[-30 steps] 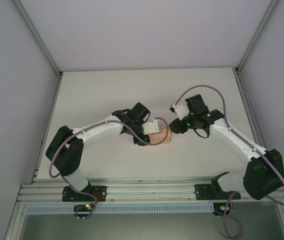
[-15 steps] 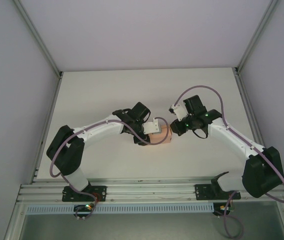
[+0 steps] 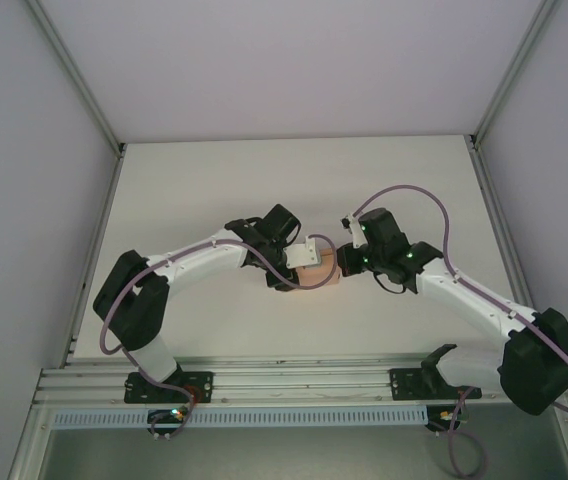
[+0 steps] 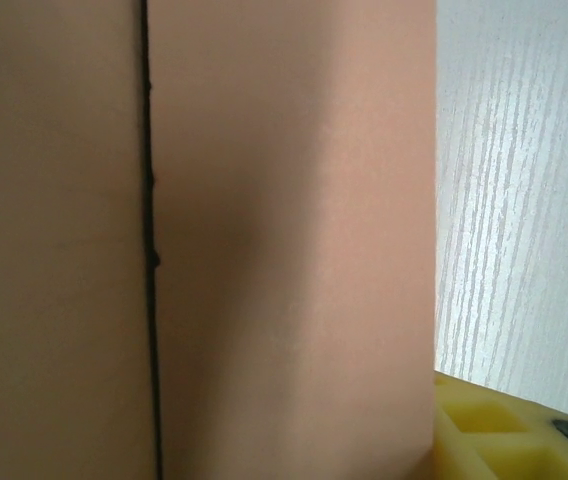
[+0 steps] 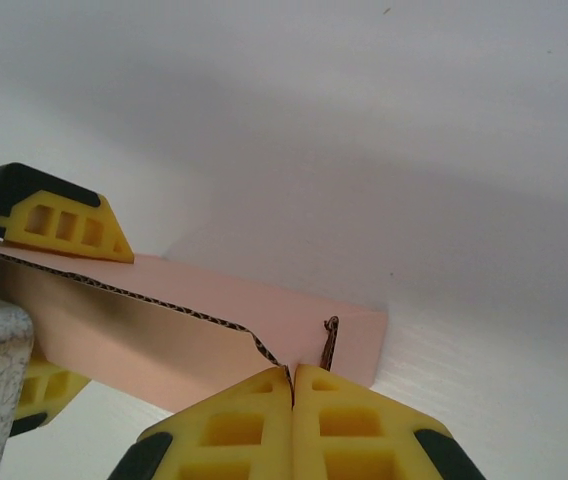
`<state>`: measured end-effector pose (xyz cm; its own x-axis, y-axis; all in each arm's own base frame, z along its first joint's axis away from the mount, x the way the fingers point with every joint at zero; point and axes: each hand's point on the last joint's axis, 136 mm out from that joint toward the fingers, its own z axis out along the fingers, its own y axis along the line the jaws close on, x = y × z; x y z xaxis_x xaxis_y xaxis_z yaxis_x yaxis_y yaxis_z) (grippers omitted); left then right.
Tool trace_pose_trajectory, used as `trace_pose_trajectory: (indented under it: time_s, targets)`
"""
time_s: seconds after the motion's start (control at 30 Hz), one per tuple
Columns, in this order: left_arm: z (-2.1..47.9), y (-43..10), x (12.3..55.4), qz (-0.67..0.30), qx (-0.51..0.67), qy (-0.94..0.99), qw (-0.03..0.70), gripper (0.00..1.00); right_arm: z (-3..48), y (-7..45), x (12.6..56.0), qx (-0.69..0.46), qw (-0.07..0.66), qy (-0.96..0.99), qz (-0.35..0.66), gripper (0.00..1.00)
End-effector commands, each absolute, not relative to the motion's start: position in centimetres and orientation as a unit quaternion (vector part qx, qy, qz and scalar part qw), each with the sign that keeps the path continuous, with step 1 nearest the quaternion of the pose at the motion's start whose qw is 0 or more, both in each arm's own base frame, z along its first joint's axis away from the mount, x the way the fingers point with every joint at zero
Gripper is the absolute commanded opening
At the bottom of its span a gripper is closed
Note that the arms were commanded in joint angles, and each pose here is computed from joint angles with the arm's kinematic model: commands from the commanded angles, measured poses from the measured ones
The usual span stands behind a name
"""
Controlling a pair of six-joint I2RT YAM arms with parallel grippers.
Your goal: Assemble paper box
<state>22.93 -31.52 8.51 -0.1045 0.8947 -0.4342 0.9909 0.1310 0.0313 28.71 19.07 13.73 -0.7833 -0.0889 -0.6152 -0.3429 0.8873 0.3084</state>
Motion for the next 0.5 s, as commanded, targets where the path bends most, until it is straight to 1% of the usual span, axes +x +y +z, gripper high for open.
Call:
trace_pose_trajectory:
  time_s: [0.0, 0.17, 0.33, 0.47]
  targets:
    - [7.5, -31.7, 22.6, -0.137, 0.646, 0.733, 0.161, 0.49, 11.8, 19.1, 27.4, -0.125, 0.288, 0.928, 0.202, 0.00]
    - [7.6, -31.7, 22.8, -0.134, 0.645, 0.734, 0.164, 0.50, 9.9, 17.6, 27.2, -0.143, 0.299, 0.930, 0.160, 0.00]
    - [8.1, -31.8, 22.9, -0.133, 0.642, 0.735, 0.171, 0.54, 10.0, 17.6, 27.3, -0.142, 0.305, 0.928, 0.157, 0.00]
    - [9.2, -32.1, 23.1, -0.137, 0.635, 0.738, 0.185, 0.67, 10.5, 17.6, 27.3, -0.145, 0.311, 0.927, 0.152, 0.00]
